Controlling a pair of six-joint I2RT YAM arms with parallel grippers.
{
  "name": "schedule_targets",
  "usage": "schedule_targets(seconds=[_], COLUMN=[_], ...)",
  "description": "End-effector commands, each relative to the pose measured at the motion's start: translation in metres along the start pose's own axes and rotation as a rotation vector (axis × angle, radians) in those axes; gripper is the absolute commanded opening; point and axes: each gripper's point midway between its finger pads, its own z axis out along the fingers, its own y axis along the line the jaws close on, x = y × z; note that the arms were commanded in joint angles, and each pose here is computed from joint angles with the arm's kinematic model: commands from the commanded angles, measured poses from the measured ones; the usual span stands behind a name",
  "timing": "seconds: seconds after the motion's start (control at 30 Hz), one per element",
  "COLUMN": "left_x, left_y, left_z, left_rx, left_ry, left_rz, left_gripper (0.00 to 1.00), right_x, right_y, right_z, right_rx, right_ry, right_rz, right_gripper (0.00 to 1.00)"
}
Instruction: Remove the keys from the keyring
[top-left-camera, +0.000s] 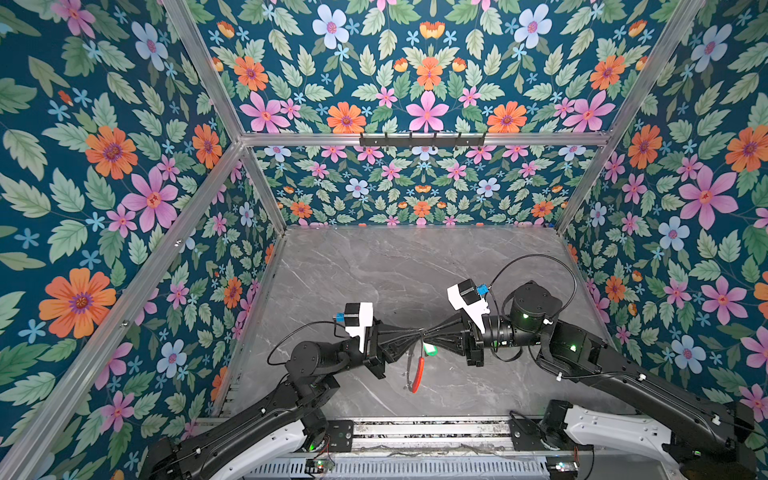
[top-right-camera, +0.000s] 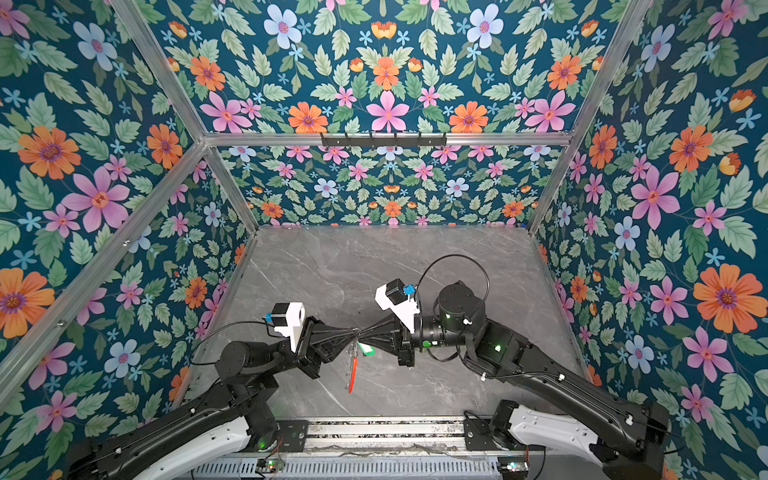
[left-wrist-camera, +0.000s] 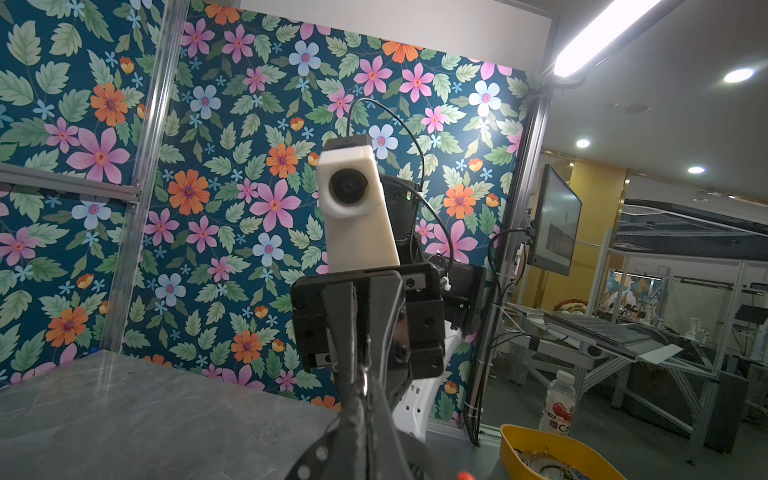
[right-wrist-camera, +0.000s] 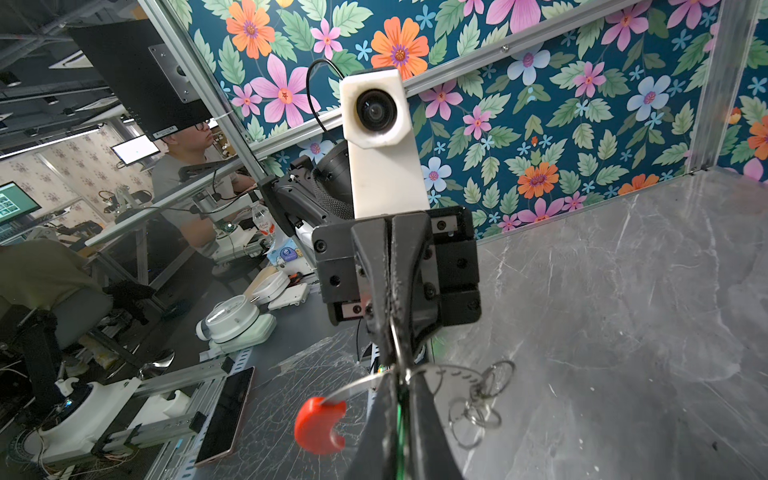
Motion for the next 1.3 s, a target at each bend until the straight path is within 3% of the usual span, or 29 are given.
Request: schedule_targets(seconds=[0.0,0.17,0.47,0.6,0.63,0.7,0.73,0.9,1.1,1.27], left_x=[-0.007,-0.007,-0.007,-0.004,-0.004,0.000,0.002,0.013,0.038,0.048], left_y=[-0.006,-0.007,-0.006,-0.002,-0.001,0.003,0.004,0.010,0.007,0.010], left_z=[0.000,-0.001,-0.002,-0.002,-0.001,-0.002,-0.003,-0.010,-0.003,0.000], left_rx=[0.026,0.026,0.017,0.003,-0.004,-0.037,-0.049,-0.158,-0.152,-0.166], left_ry=[-0.024,-0.025,-0.029,-0.016,-0.012,0.018,0.033,0.200,0.480,0.588], left_rz=[0.024,0.026,0.024,-0.001,-0.011,-0.042,-0.054,-0.074,-0.147,-0.187], left_gripper=[0.00,0.00,0.00,0.00,0.06,0.30,0.36,0.47,0.45,0.41], right_x=[-0.004,-0.011,-0.008,-0.006,-0.003,0.004,0.008,0.029,0.048,0.048], right_y=[0.004,0.007,0.008,0.007,0.005,0.001,0.000,-0.003,-0.003,-0.001], right_z=[0.000,-0.002,0.001,0.000,0.000,-0.003,-0.004,-0.013,-0.016,-0.017], right_rx=[-0.019,-0.021,-0.041,-0.029,-0.019,0.015,0.027,0.068,0.057,0.053], right_ry=[-0.015,-0.034,-0.020,-0.002,0.010,0.060,0.084,0.241,0.389,0.413], right_rz=[-0.007,-0.021,-0.012,-0.004,0.002,0.013,0.019,0.049,0.063,0.049], right_gripper=[0.25,0.31,0.01,0.00,0.00,0.00,0.00,0.00,0.00,0.00])
